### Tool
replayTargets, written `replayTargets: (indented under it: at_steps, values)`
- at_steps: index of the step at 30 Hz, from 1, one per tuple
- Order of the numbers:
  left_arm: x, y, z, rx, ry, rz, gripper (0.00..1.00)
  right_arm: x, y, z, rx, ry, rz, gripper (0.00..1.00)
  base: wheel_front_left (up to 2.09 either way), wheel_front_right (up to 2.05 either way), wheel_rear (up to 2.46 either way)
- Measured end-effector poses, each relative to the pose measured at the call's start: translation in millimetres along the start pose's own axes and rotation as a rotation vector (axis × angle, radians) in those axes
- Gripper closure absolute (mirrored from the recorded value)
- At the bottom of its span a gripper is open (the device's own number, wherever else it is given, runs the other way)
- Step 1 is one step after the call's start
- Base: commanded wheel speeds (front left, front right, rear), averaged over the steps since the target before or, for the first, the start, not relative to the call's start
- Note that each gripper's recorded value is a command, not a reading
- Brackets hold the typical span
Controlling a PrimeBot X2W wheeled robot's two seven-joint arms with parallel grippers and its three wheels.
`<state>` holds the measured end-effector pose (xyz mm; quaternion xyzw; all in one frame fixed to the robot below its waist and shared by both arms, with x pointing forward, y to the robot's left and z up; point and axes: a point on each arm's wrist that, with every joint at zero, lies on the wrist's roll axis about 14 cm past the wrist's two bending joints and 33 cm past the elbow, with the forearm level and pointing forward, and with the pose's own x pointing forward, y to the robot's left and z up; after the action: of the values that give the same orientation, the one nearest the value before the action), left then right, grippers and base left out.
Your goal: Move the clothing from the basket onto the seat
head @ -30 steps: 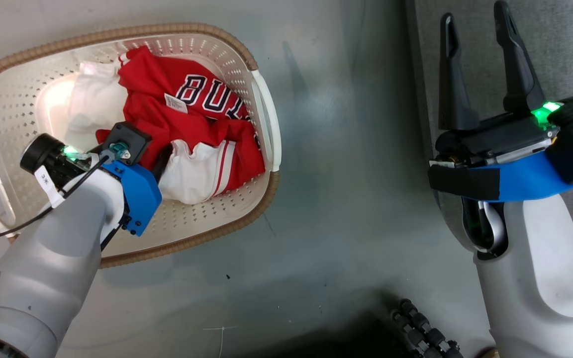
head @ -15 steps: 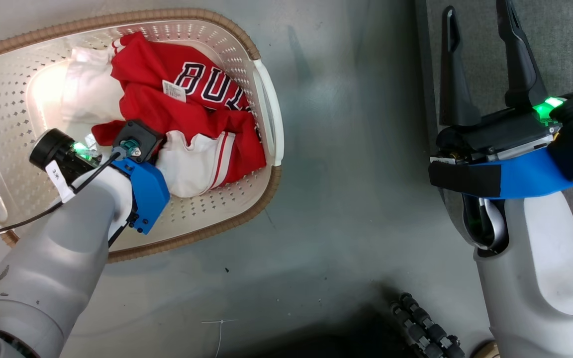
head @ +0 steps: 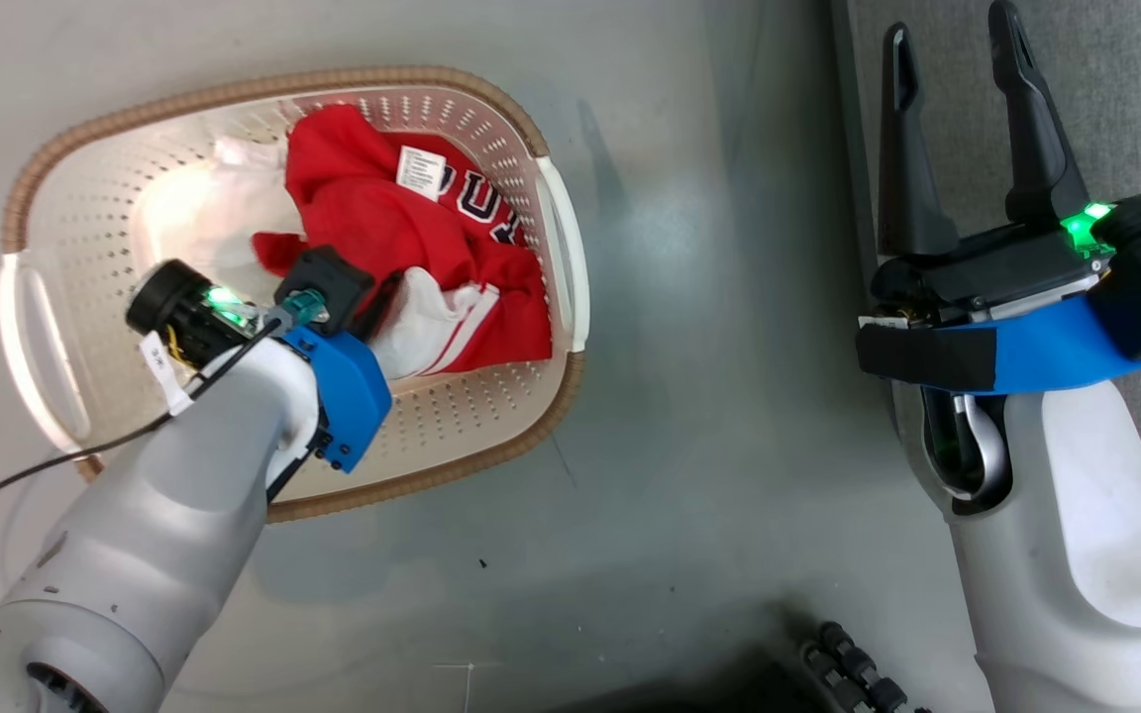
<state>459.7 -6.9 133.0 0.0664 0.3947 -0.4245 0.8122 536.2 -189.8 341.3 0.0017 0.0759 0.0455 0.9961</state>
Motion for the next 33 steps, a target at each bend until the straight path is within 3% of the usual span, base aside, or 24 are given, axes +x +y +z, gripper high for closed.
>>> replayTargets:
  at_steps: [16,33]
  values:
    - [-70.0,-17.5,103.7,-0.001,-0.297,0.047,1.0,-14.6,19.0,50.4,0.018,-0.081,0.039,0.0,0.0,0.0,0.0]
    - [-184.6,-38.6,197.7,0.14,-0.596,0.189,1.0,-65.6,27.9,106.2,0.033,-0.156,0.051,0.0,0.0,0.0,0.0]
